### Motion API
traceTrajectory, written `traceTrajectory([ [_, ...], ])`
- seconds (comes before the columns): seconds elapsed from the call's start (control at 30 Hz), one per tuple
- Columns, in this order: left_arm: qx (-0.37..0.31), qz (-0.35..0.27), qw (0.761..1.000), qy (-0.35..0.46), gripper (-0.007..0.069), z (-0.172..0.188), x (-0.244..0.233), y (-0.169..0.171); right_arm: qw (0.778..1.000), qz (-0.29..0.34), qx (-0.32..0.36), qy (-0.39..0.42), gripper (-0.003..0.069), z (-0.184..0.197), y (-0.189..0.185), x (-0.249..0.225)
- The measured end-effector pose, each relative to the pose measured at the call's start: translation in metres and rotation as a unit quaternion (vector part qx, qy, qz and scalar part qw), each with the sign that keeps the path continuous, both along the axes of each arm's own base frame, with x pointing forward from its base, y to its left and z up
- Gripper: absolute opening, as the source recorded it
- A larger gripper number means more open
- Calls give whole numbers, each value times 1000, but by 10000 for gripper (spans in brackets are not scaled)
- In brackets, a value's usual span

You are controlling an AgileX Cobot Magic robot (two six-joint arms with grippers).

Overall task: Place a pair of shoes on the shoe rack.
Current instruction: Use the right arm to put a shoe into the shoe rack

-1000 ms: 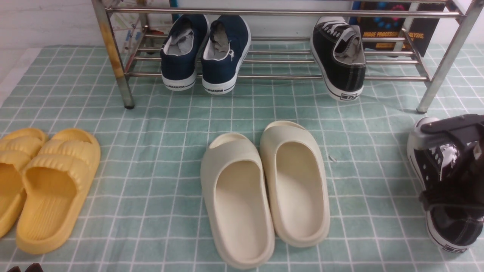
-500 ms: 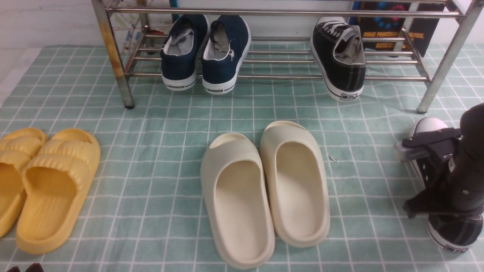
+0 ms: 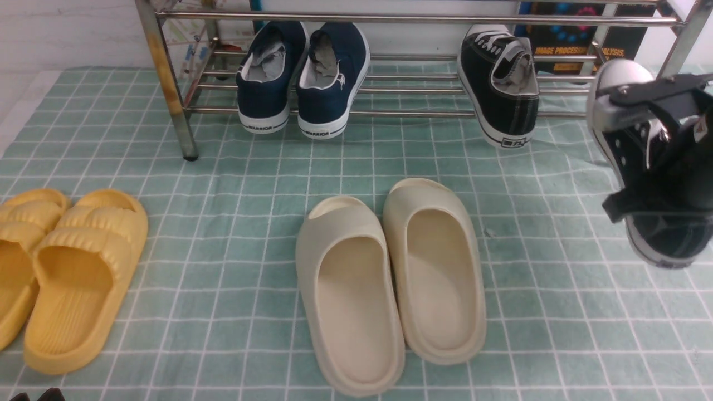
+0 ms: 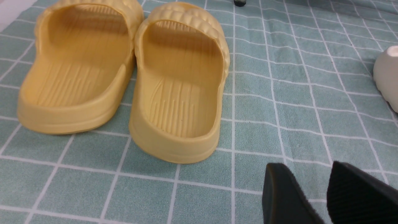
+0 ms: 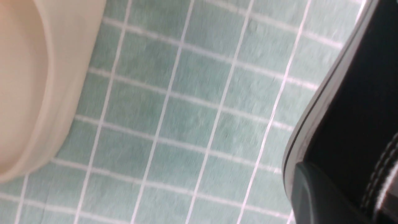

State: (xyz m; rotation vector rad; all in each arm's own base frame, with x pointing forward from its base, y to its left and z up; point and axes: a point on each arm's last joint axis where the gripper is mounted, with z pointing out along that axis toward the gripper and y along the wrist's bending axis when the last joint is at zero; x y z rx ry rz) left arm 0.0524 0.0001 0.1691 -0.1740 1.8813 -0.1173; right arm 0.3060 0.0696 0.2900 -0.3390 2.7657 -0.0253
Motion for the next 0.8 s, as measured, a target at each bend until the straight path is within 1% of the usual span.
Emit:
traceTrajectory([
  [0.07, 0, 0, 1000, 0, 237, 0, 0, 0, 1000, 4, -4, -6, 22, 2, 1, 7],
  [0.17, 0, 0, 1000, 0, 237, 0, 0, 0, 1000, 15, -27, 4, 22, -6, 5, 37],
  [0.3, 0, 0, 1000, 0, 239, 0, 0, 0, 999, 4, -33, 24, 22, -16, 1, 64],
  [0.37, 0, 0, 1000, 0, 239, 0, 0, 0, 999, -6, -34, 24, 22, -18, -8, 86],
  [0.4, 0, 0, 1000, 0, 239, 0, 0, 0, 999, -5, -34, 22, 22, -19, -8, 89],
  [0.53, 0, 0, 1000, 0, 239, 0, 0, 0, 1000, 3, -16, 20, 22, -22, -18, 117],
  [0.6, 0, 0, 1000, 0, 239, 0, 0, 0, 1000, 9, -3, 18, 22, -23, -17, 126],
  [0.8, 0, 0, 1000, 0, 239, 0, 0, 0, 998, 58, 29, 12, 22, -26, -7, 151],
])
